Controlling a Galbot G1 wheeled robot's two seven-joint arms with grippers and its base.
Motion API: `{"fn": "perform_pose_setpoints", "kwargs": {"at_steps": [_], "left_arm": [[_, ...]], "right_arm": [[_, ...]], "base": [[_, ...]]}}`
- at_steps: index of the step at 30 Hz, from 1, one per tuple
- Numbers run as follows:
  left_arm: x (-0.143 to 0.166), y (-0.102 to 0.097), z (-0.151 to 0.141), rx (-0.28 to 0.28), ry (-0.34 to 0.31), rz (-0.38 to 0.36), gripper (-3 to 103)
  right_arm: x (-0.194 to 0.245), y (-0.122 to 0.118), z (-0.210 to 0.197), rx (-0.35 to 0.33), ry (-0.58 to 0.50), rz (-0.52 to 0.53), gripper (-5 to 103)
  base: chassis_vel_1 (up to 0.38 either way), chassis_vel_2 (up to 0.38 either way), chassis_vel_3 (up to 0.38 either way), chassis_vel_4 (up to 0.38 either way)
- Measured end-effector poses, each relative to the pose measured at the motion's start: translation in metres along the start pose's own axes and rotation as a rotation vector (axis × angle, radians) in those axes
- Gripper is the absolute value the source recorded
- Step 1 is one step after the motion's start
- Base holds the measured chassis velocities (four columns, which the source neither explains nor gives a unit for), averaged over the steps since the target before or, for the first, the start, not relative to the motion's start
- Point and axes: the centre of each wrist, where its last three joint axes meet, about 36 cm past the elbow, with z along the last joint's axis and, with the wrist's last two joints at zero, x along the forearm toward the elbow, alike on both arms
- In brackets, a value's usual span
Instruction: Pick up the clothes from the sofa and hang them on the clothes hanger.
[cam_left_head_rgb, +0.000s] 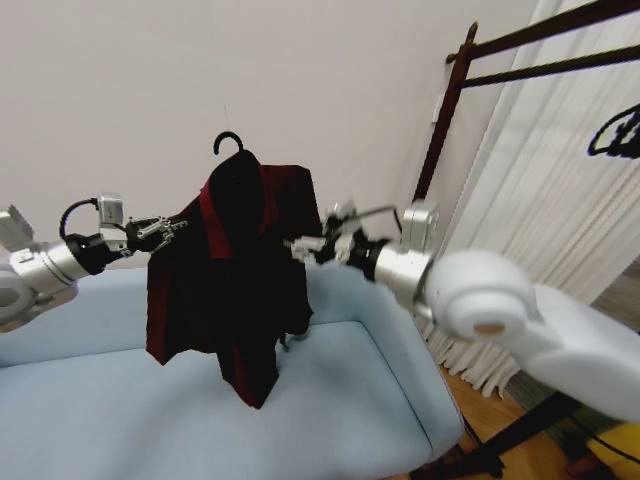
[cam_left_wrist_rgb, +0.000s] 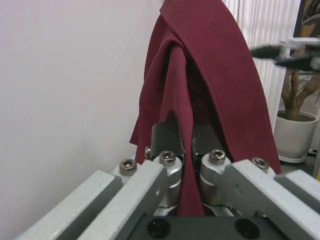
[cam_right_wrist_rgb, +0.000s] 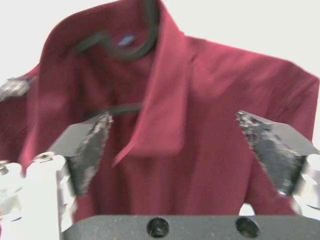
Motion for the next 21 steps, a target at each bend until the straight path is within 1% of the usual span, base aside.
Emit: {"fn": "perform_pose_setpoints", "kwargs": {"at_steps": [2, 3, 4, 5, 7, 10, 14, 15, 16, 18, 19, 20, 21], "left_arm": [[-0.001, -0.002, 0.0, -0.003, 0.004, 0.006, 2], [-0.001, -0.002, -0.001, -0.004, 0.005, 0.007, 2], [-0.002, -0.003, -0.001, -0.007, 0.008, 0.009, 2], [-0.002, -0.003, -0.002, -0.01, 0.011, 0.011, 2], [-0.002, -0.003, -0.002, -0.011, 0.012, 0.011, 2], [-0.003, -0.005, -0.004, -0.015, 0.014, 0.017, 2], [-0.004, -0.006, -0.004, -0.016, 0.016, 0.019, 2], [-0.004, -0.006, -0.004, -0.017, 0.016, 0.021, 2], [-0.004, -0.007, -0.004, -0.017, 0.016, 0.022, 2], [-0.004, -0.007, -0.004, -0.017, 0.016, 0.022, 2], [-0.004, -0.007, -0.005, -0.017, 0.015, 0.023, 2], [-0.004, -0.007, -0.005, -0.017, 0.015, 0.024, 2], [-0.003, -0.006, -0.005, -0.016, 0.015, 0.024, 2]], "right_arm": [[-0.016, -0.006, -0.008, -0.02, -0.013, 0.035, 93], [-0.019, -0.006, -0.009, -0.027, -0.013, 0.044, 93], [-0.026, -0.006, -0.011, -0.043, -0.013, 0.059, 97], [-0.032, -0.002, -0.014, -0.066, -0.008, 0.067, 99], [-0.034, 0.0, -0.015, -0.078, -0.004, 0.068, 100], [-0.049, 0.015, -0.014, -0.121, 0.013, 0.089, 100], [-0.057, 0.025, -0.011, -0.126, 0.025, 0.097, 100], [-0.06, 0.026, -0.009, -0.122, 0.026, 0.101, 101], [-0.062, 0.025, -0.008, -0.117, 0.026, 0.105, 97], [-0.063, 0.024, -0.007, -0.114, 0.025, 0.108, 97], [-0.066, 0.023, -0.005, -0.109, 0.02, 0.114, 93], [-0.067, 0.022, -0.004, -0.102, 0.016, 0.116, 82], [-0.067, 0.022, -0.003, -0.098, 0.014, 0.113, 82]], "base": [[0.0, 0.0, 0.0, 0.0], [0.0, 0.0, 0.0, 0.0], [0.0, 0.0, 0.0, 0.0], [0.0, 0.0, 0.0, 0.0], [0.0, 0.0, 0.0, 0.0], [0.0, 0.0, 0.0, 0.0], [0.0, 0.0, 0.0, 0.0], [0.0, 0.0, 0.0, 0.0], [0.0, 0.0, 0.0, 0.0], [0.0, 0.0, 0.0, 0.0], [0.0, 0.0, 0.0, 0.0], [0.0, 0.0, 0.0, 0.0], [0.0, 0.0, 0.0, 0.0]]}}
